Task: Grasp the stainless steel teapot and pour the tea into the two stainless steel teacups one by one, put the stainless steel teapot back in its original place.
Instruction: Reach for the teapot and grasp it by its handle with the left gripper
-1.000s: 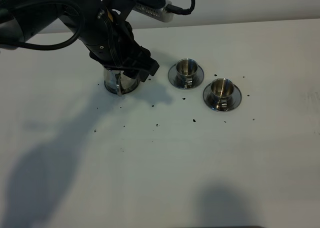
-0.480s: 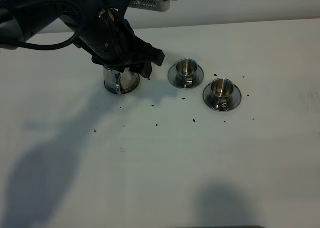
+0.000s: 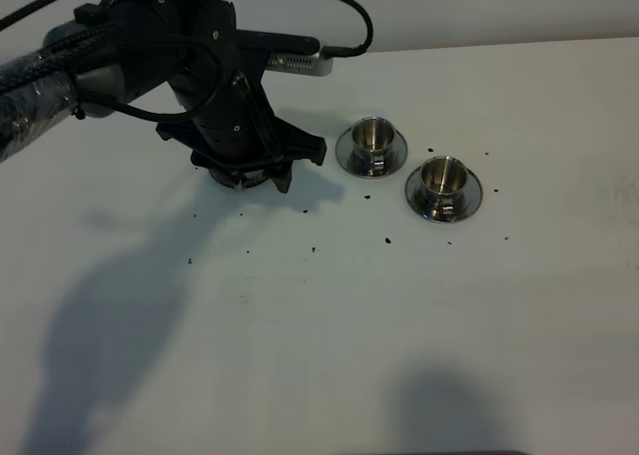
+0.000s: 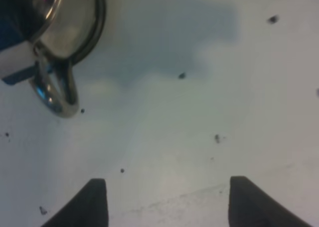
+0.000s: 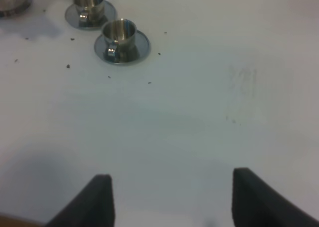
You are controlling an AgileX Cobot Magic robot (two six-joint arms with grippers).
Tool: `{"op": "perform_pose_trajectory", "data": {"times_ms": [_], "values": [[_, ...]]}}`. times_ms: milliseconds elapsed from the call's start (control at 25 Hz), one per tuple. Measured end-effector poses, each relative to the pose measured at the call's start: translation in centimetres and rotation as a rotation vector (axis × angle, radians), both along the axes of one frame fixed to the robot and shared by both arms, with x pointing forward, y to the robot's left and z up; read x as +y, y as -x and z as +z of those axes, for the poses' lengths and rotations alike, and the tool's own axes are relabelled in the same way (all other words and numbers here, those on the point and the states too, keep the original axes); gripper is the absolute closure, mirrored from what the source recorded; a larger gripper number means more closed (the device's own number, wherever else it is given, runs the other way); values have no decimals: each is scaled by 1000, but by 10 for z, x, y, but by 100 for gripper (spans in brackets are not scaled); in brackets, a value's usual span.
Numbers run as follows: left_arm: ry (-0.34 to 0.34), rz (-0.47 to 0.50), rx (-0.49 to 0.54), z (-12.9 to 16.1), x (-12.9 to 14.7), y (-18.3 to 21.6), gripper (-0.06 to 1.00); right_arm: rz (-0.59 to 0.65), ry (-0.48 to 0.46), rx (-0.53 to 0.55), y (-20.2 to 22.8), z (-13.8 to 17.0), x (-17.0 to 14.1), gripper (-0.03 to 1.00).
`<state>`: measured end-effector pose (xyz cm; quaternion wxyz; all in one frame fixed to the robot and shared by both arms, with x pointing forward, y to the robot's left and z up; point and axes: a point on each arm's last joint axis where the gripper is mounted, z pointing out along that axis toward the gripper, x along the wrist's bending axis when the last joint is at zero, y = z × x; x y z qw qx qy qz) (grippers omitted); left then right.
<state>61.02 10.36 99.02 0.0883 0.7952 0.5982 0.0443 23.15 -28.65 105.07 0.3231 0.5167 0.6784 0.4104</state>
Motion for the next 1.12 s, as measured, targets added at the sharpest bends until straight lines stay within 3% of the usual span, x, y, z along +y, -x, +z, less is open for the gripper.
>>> {"op": "perform_pose_trajectory", "data": {"times_ms": [520,1120], "values": [[-44,86,78,1,42,-12,39,1,-1,0,0,0,0,46],[-16,98,16,-13,46,-42,36,5,-8,1,0,0,1,46]]}}
